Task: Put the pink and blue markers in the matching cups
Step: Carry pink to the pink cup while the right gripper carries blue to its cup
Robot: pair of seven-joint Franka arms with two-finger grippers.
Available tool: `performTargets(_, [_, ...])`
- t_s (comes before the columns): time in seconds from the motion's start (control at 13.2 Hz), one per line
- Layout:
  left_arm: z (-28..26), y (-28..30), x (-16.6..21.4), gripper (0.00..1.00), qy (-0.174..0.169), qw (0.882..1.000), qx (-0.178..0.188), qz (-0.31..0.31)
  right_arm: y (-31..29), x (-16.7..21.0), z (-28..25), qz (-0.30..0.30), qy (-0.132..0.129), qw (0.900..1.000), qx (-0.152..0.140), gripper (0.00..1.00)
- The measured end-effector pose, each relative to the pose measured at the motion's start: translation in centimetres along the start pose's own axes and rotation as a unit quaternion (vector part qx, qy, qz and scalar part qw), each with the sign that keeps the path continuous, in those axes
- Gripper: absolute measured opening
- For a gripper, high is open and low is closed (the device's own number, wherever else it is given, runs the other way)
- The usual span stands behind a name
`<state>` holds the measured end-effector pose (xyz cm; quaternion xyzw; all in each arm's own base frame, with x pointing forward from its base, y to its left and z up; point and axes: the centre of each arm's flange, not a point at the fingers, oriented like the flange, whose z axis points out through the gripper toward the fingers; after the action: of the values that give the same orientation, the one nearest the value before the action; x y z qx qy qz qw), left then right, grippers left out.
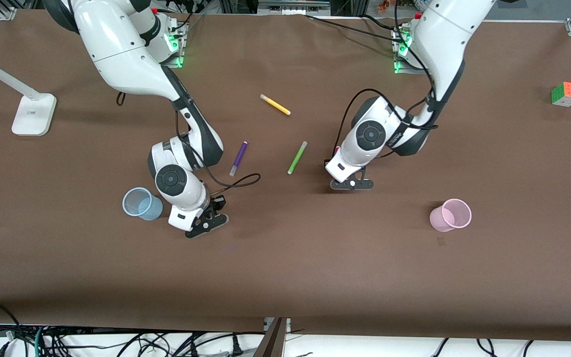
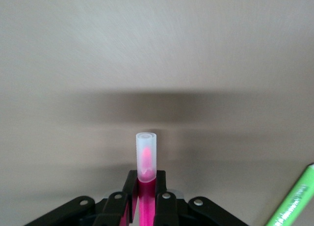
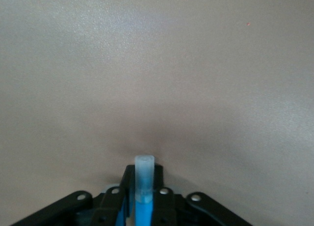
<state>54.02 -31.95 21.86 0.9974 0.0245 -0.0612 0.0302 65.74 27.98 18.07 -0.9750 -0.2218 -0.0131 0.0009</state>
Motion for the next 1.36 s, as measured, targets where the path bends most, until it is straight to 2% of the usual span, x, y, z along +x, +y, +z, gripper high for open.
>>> performTargets(0.15, [-5.1, -1.3, 1.5, 0.18, -0.008, 1.0, 0.014, -0.004, 0.0, 0.1, -0.1, -0.001, 0.003, 1.0, 0.0, 0.17])
performTargets(0.3, [-10.2, -3.4, 2.9, 0.18, -0.02, 0.999, 0.027, 0.018, 0.1, 0.6, -0.9, -0.004, 0.016, 1.0, -0.001, 0.17])
performTargets(0.53, [-15.5, -9.5, 6.1, 0.18, -0.017, 0.995, 0.027, 0.099, 1.2, 1.9, -5.6, -0.027, 0.043, 0.999, -0.007, 0.17])
performTargets(0.68, [-17.6, -15.6, 8.4, 0.18, -0.004, 0.984, 0.027, 0.178, 2.6, 1.8, -10.2, -0.055, 0.041, 0.998, -0.009, 0.17])
performTargets(0.83, [-18.9, -22.0, 10.2, 0.18, 0.009, 0.967, 0.023, 0.254, 3.9, 1.2, -14.5, -0.101, 0.036, 0.994, -0.003, 0.17])
performTargets(0.98, [-19.8, -26.1, 11.6, 0.18, 0.045, 0.942, 0.026, 0.332, 5.2, 0.3, -17.4, -0.163, 0.026, 0.986, 0.011, 0.17])
performTargets(1.06, [-19.9, -27.2, 12.1, 0.18, 0.062, 0.93, 0.022, 0.362, 5.9, -0.2, -18.3, -0.201, 0.022, 0.979, 0.027, 0.17])
performTargets(1.21, [-19.0, -29.1, 13.1, 0.18, 0.094, 0.908, -0.016, 0.407, 7.9, -1.2, -19.0, -0.276, 0.024, 0.959, 0.067, 0.17])
performTargets(1.36, [-16.8, -31.7, 14.2, 0.18, 0.131, 0.882, -0.057, 0.449, 11.2, -2.2, -18.7, -0.324, 0.047, 0.938, 0.113, 0.17])
